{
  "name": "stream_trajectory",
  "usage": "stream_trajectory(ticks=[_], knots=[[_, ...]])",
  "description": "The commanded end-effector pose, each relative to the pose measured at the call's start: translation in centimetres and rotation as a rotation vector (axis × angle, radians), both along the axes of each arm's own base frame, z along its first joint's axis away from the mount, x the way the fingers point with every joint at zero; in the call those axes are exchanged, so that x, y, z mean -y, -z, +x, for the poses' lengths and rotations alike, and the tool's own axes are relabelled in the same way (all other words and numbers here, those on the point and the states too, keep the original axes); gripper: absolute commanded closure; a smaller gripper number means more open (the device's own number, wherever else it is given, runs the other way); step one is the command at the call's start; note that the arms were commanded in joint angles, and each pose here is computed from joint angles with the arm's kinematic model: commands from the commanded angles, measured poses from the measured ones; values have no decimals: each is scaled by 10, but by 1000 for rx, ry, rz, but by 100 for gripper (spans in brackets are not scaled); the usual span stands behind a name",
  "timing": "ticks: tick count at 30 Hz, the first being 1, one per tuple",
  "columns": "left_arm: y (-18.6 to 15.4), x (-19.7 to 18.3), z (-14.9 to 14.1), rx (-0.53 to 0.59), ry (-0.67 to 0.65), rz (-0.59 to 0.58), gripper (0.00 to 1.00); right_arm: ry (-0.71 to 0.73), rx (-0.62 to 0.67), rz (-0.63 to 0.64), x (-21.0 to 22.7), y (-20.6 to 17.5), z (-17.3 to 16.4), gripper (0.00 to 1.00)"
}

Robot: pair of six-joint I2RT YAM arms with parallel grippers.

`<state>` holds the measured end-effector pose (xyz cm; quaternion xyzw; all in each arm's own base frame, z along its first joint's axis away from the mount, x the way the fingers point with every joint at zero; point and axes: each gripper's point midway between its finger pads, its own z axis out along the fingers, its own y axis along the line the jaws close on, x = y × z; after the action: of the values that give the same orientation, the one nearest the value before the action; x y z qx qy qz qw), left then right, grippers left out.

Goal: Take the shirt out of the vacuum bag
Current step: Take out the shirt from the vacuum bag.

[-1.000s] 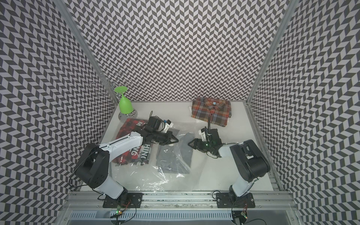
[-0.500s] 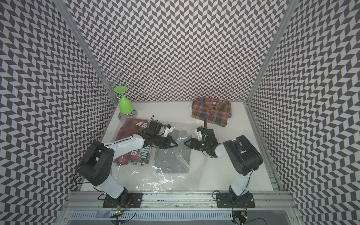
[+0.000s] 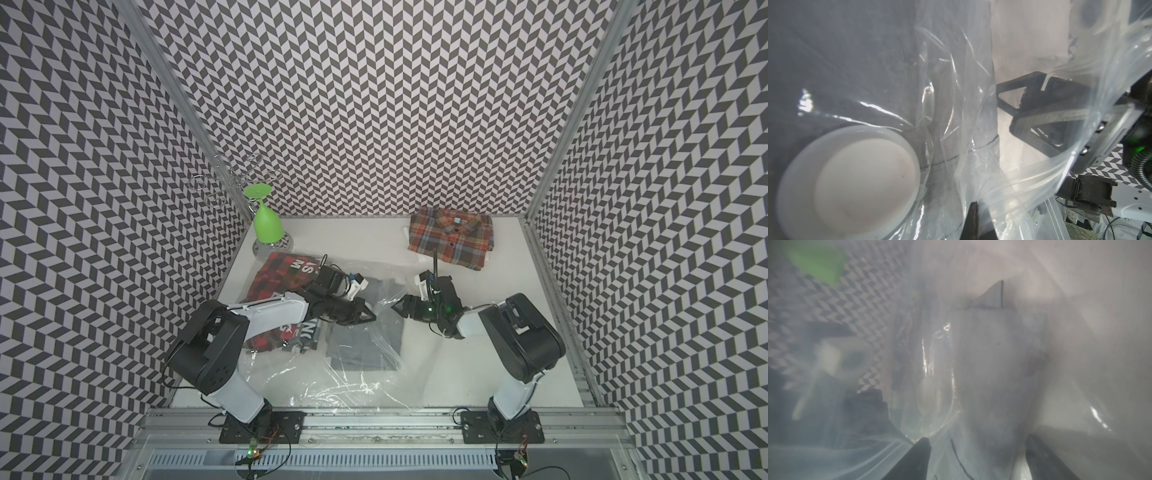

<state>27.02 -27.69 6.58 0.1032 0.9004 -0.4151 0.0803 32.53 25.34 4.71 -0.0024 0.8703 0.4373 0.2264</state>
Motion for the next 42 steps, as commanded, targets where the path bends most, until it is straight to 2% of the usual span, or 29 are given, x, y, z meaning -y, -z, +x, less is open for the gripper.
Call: stream_trajectory(ticks=[1,9,16,22,25,34,42], knots=[[23,-8,-12,-49,17,35,100,73,-97,-154,19,39,1,26],[46,-14,-18,-88,24,-3,100,17,-92,-106,4,49,8,29],[54,-15,-17,-100,25,-22,100,-116,-104,-4,-14,50,-21,37],[57,-16,-14,-100,25,-22,100,-172,-139,2,-25,61,-43,45],[58,-17,-16,-101,26,-23,100,-160,-138,24,-27,59,-41,55],[51,-16,-13,-90,25,-44,100,-151,-119,43,-32,49,-31,99],[14,-13,20,-53,-15,-101,100,-159,-91,27,-24,15,-42,100]])
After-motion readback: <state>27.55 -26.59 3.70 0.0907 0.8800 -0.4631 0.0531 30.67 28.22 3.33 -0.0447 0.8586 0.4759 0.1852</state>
